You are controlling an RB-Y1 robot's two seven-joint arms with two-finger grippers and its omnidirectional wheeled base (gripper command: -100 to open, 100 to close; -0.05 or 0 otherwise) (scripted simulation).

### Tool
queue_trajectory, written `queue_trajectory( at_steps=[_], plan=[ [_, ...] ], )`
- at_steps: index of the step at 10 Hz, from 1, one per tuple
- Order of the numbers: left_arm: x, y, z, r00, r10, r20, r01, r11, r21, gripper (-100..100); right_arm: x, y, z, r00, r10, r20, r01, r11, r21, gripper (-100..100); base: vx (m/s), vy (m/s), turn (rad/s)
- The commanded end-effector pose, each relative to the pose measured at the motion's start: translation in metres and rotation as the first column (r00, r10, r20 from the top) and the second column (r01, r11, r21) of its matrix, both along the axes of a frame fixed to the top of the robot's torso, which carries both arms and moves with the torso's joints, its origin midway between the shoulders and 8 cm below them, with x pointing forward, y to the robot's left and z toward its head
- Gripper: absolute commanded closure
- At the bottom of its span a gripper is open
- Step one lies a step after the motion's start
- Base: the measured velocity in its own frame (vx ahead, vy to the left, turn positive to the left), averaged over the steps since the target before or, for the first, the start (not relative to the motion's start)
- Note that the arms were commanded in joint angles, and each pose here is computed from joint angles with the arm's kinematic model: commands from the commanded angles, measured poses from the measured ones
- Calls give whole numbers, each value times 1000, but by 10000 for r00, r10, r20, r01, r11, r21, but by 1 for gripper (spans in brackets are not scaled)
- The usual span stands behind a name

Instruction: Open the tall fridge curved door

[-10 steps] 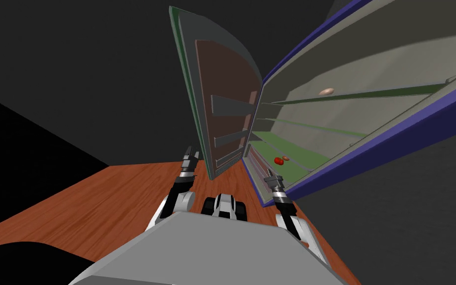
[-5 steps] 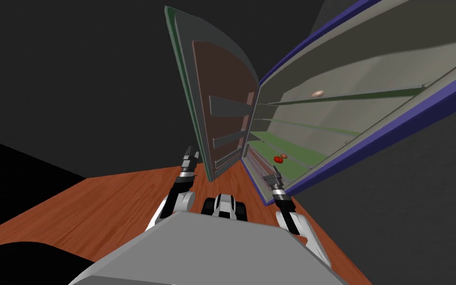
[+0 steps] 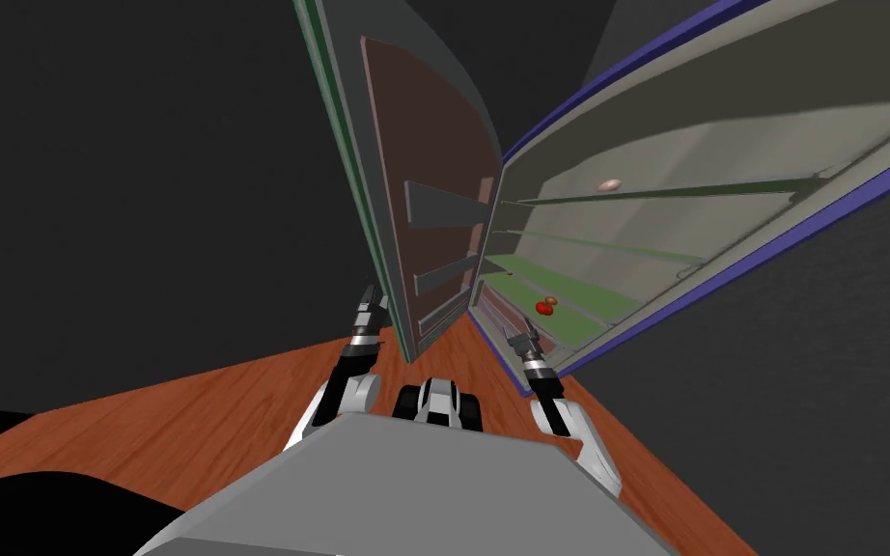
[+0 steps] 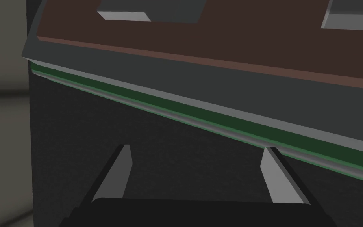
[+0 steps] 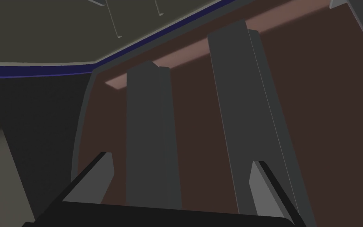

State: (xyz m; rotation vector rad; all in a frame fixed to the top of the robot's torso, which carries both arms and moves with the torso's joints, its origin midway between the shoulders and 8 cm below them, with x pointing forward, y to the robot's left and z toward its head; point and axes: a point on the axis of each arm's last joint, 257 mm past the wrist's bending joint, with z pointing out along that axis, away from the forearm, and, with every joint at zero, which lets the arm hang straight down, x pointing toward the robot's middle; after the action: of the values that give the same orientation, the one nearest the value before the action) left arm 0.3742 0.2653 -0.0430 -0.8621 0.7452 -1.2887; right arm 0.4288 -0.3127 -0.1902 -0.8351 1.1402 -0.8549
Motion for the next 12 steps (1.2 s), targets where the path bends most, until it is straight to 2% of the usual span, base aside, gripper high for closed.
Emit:
queue_trajectory(
  at_steps=[1,4,7,8,12],
  plan=[
    [0,0,0,10000,0,0,0,10000,1,0,15,12,0,9996,272,7,-272,9996,18,-100,111,295,-320],
    [0,0,0,10000,-1,1,1,10000,-1,0,35,29,1,9981,621,33,-622,9981,17,-100,107,335,-361],
    [0,0,0,10000,-2,2,2,10000,-1,0,56,49,3,9950,995,35,-995,9950,34,-100,39,375,-367],
    [0,0,-1,10000,1,-23,-1,10000,-3,0,56,49,3,9950,995,35,-995,9950,34,-100,62,267,-199],
    [0,0,-1,10000,1,-23,-1,10000,-2,0,83,78,2,9884,1519,-60,-1517,9883,159,-100,26,339,-376]
  ],
)
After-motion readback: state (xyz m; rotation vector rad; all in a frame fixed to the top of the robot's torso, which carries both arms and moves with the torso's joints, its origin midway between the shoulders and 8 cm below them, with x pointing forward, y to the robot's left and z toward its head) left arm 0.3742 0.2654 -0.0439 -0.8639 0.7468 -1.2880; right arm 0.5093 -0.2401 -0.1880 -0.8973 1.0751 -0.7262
